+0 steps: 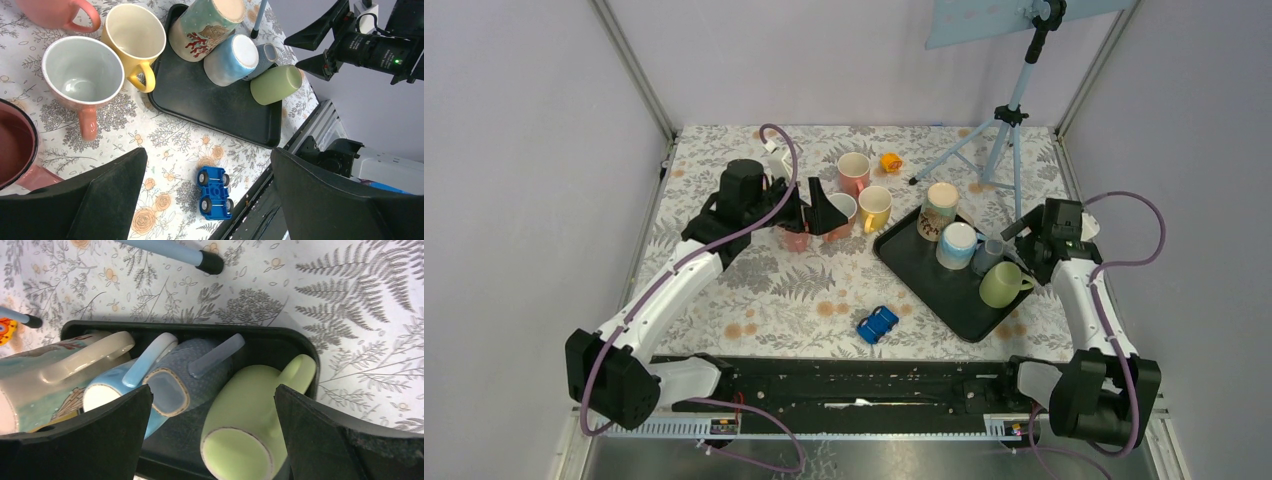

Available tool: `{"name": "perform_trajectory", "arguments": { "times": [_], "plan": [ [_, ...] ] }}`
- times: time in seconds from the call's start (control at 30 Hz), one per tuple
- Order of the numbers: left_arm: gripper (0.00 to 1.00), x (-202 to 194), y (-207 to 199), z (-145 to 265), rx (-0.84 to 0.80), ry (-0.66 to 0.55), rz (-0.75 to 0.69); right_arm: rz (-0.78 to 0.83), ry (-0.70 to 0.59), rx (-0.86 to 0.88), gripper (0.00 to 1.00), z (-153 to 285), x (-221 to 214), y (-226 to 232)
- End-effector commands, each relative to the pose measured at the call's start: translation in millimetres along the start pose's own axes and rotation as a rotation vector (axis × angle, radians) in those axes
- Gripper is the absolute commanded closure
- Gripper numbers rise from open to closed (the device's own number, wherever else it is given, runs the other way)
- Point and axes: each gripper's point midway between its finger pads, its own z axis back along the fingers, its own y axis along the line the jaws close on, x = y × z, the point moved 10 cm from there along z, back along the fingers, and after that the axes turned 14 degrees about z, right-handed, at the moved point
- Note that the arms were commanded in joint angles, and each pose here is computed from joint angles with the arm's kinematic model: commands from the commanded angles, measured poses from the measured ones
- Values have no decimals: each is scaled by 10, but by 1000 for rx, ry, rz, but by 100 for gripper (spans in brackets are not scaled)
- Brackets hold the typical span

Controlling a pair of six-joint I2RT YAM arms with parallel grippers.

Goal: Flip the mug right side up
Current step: Move the cup to the tray.

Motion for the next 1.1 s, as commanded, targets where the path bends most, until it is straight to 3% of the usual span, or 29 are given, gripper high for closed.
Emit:
{"name": "perform_trajectory", "arguments": {
  "times": [0.0,0.4,0.7,1.07],
  "plan": [
    [1,162,-184,1,-76,-28,-63,-52,-6,74,0,-76,21,84],
    [1,129,-170,13,-55,-25,-69,-88,87,161,0,-97,-295,30],
    [1,102,-228,-298,-12,104,-71,-134,97,196,0,-2,-322,87],
    [1,31,-176,-298,-23,76,-64,-59,98,222,0,138,-615,316]
  ]
}}
